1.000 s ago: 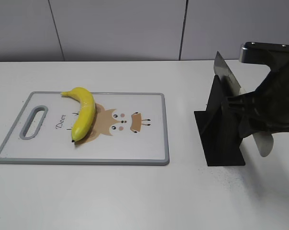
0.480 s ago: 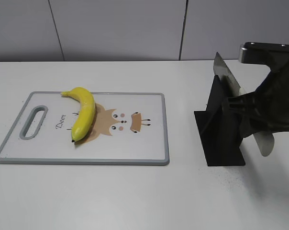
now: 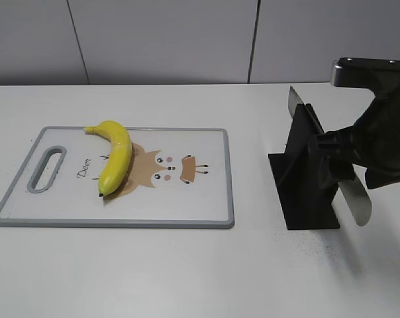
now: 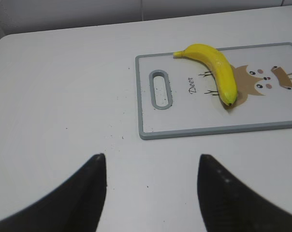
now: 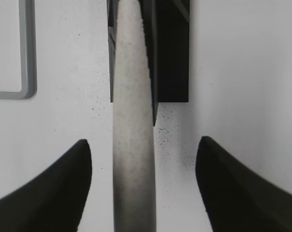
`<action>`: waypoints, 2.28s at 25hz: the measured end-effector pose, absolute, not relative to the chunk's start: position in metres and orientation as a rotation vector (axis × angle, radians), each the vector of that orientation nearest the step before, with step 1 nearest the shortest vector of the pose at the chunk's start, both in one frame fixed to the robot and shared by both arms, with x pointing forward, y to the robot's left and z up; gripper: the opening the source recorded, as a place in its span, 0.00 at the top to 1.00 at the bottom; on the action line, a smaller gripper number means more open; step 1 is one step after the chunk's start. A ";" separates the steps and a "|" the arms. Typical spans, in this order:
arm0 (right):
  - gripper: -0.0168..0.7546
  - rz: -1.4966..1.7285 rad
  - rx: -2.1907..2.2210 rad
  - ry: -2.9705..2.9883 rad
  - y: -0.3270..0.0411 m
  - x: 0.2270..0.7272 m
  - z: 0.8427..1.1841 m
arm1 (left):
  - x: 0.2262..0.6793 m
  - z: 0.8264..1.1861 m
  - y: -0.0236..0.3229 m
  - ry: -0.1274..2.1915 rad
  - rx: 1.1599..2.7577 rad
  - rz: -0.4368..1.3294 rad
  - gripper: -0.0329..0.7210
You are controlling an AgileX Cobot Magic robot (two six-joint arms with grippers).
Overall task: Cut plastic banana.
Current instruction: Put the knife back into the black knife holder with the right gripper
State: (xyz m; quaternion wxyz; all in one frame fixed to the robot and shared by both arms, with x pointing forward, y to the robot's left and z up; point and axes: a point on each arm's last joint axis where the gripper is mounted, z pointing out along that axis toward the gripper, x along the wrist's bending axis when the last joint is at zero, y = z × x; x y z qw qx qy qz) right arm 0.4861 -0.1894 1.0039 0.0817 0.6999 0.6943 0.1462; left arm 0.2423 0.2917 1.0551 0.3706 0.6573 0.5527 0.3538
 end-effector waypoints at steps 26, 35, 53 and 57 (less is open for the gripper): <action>0.28 0.922 1.560 2.129 -0.232 0.379 1.099 | 0.242 1.055 0.292 1.418 1.686 0.907 0.16; 0.28 0.872 1.400 2.187 -0.257 0.329 1.053 | 0.242 1.055 0.292 1.418 1.686 0.907 0.17; 0.28 1.054 1.254 2.032 -0.285 0.268 1.037 | 0.242 1.055 0.292 1.417 1.686 0.907 0.18; 0.28 1.138 1.199 1.951 -0.292 0.255 1.039 | 0.242 1.055 0.292 1.417 1.686 0.907 0.18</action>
